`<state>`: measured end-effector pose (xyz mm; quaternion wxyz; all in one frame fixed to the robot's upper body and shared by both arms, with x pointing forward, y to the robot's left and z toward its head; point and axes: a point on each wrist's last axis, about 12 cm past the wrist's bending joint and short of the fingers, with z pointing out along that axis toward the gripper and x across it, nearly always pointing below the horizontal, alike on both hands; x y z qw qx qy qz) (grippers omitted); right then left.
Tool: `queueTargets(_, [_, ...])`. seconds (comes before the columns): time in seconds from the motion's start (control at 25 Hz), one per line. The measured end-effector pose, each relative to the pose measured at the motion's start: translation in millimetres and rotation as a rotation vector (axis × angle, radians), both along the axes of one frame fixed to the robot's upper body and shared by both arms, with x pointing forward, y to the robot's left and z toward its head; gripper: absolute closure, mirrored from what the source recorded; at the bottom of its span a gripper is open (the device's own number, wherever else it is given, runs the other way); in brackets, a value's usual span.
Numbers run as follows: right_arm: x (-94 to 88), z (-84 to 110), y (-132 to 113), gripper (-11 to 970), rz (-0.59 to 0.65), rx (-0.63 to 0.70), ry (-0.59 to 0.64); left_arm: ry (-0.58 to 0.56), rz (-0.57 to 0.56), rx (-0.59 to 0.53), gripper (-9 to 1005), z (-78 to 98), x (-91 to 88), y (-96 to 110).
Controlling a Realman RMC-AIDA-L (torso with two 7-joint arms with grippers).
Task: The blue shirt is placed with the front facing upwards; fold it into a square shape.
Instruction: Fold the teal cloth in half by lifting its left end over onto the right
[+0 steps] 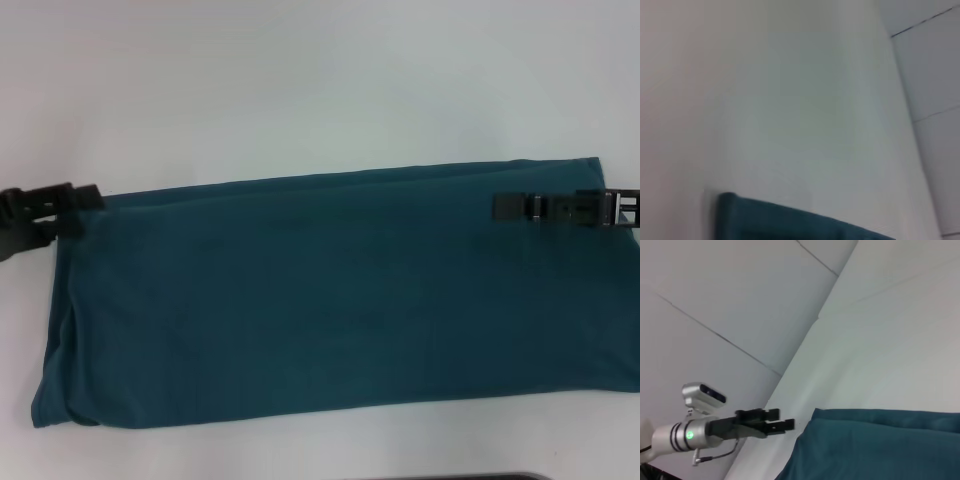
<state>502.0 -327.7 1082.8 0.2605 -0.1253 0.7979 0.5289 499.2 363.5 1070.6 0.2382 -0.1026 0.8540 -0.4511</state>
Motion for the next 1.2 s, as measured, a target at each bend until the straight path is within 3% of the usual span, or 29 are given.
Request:
queueTargets(0.16, [-0.4,0.1,-0.6,112,-0.006,0.005,-0.002,-0.003,-0.039,-0.038,320,6.2,-12.2,4.3])
queueTargets(0.32, [-0.4,-0.3,-1.0,112,-0.010,0.003,-0.002,0.095,-0.094,0.006,320,-7.4,-19.3,-3.4])
queueTargets(0.56, [0.5,0.1,-1.1,112,-0.010,0.000,-0.004,0.152,-0.069,0.076,320,-18.0,-14.8,-6.8])
queueTargets(0.96, [-0.8,-0.8,-2.4,112,-0.016,-0.001,0.000,0.144,-0.043,0.057,321,-8.2,-15.8,8.8])
queueTargets(1.2, [-0.3,-0.6,-2.1,112,-0.018,0.001,0.008,0.157,-0.066,0.051,321,-8.5,-16.1,5.8])
